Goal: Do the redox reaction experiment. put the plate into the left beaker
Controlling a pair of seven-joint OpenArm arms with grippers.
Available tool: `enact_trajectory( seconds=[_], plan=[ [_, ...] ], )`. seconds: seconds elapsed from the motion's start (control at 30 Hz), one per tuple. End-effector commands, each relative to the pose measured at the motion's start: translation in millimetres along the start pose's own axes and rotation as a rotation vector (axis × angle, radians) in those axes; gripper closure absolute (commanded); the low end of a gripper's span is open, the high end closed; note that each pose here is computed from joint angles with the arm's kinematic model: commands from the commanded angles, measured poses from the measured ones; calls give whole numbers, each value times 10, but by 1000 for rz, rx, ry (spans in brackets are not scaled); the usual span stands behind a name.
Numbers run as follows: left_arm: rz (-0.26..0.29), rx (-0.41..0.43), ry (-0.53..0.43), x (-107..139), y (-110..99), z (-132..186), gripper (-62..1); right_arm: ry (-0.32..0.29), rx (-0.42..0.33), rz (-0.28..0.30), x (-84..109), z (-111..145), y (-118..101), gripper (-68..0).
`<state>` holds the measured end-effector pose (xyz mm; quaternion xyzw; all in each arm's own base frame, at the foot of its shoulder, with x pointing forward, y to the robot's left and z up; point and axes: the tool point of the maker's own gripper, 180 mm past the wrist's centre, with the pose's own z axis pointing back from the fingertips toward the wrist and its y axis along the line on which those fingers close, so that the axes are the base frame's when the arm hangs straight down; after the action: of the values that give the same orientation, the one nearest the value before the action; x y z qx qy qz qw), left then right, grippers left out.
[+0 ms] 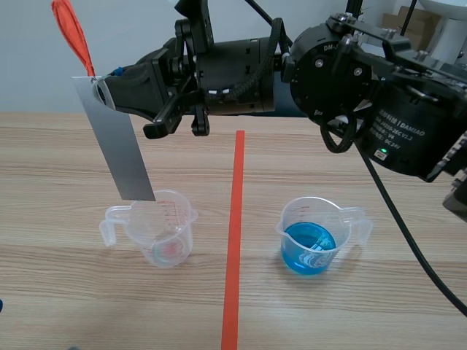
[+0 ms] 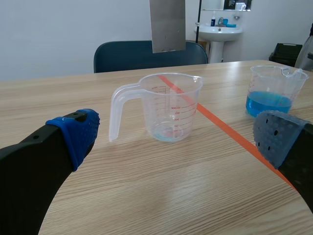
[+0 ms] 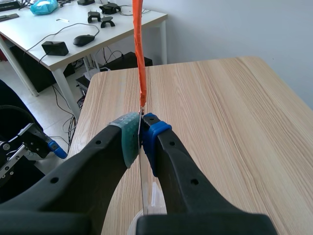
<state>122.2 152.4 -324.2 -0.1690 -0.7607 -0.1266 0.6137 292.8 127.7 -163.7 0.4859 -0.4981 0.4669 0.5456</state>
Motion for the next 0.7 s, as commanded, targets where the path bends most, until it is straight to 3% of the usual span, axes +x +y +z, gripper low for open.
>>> enact_trajectory(
  seconds=[0.0, 0.67],
  plan=[
    [-5, 2, -34, 68, 14, -37, -623, -53, 11, 14, 180, -14, 19, -6],
    [-5, 2, -34, 68, 14, -37, -623, -64, 11, 14, 201, -13, 18, -6]
  ],
)
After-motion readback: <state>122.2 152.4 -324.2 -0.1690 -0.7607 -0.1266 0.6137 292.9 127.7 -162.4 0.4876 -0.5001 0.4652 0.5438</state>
